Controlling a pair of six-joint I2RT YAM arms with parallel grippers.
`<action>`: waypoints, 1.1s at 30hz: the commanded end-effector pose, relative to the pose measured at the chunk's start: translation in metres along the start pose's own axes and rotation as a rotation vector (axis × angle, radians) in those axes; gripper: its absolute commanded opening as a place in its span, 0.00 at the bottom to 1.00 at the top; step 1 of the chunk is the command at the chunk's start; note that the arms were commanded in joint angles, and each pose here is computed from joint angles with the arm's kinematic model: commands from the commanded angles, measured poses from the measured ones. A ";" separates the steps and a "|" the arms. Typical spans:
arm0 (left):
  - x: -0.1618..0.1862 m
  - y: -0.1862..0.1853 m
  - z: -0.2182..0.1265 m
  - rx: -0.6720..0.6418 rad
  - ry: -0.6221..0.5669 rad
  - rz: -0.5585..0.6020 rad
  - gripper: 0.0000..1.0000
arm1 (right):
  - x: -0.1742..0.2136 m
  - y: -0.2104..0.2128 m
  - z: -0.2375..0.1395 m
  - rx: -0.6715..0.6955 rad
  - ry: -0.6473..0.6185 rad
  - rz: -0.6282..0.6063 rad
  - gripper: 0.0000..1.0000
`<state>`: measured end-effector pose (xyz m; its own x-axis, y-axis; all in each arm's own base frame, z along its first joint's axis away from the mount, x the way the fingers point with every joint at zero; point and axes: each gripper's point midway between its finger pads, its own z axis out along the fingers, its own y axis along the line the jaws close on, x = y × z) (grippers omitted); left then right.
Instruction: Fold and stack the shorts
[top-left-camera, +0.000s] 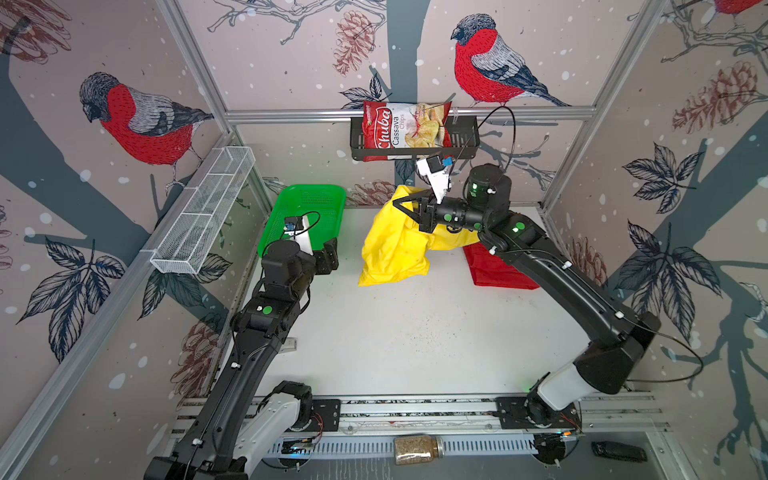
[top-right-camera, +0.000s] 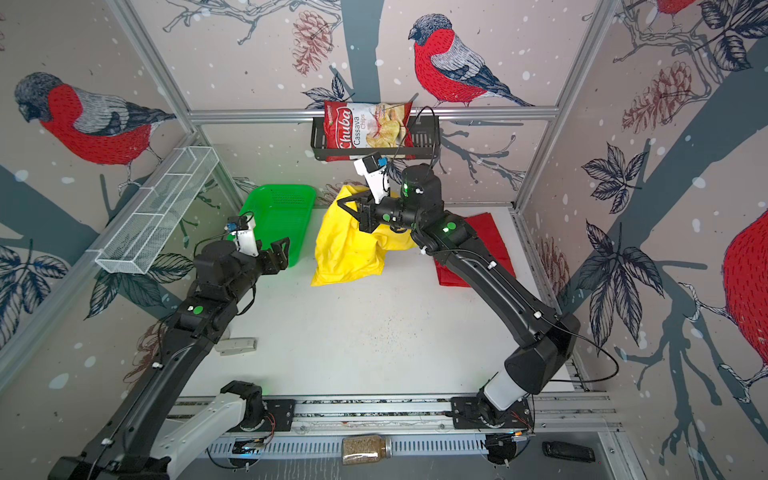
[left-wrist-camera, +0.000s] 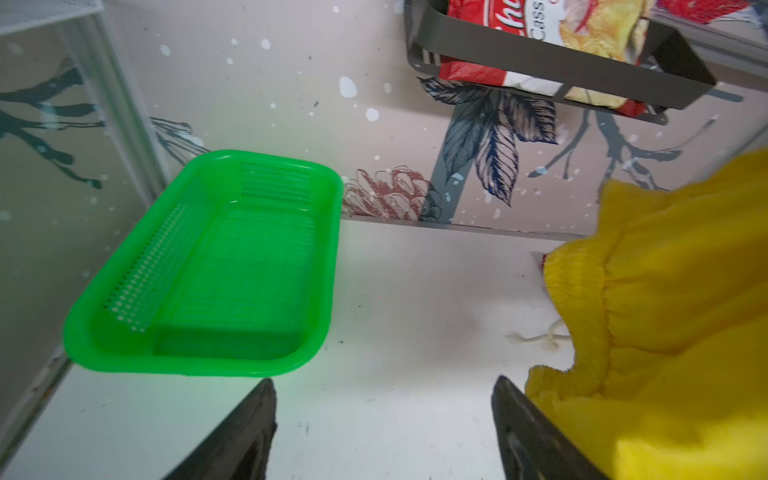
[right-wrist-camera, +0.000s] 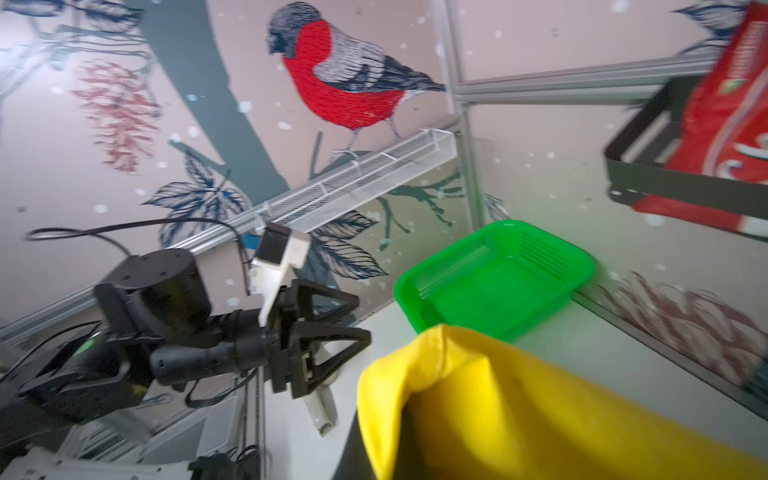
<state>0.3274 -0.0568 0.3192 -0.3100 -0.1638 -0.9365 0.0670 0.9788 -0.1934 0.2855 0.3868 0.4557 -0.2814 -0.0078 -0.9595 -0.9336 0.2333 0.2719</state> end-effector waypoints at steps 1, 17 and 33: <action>-0.003 0.026 -0.007 -0.153 -0.005 0.018 0.81 | -0.002 0.022 0.002 -0.178 -0.023 0.032 0.00; 0.089 0.025 0.026 -0.094 0.219 -0.017 0.81 | 0.166 -0.171 -0.082 0.834 0.386 0.190 0.60; 0.166 0.024 0.041 -0.024 0.333 -0.208 0.82 | 0.328 -0.026 0.030 0.423 0.867 -0.085 0.72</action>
<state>0.3097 -0.0482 0.1383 -0.6345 -0.2681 -0.7250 -0.1154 0.9603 -0.2541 0.2210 0.4094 0.1485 -0.3876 -0.7132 -0.5841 -0.8702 0.4921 -0.0233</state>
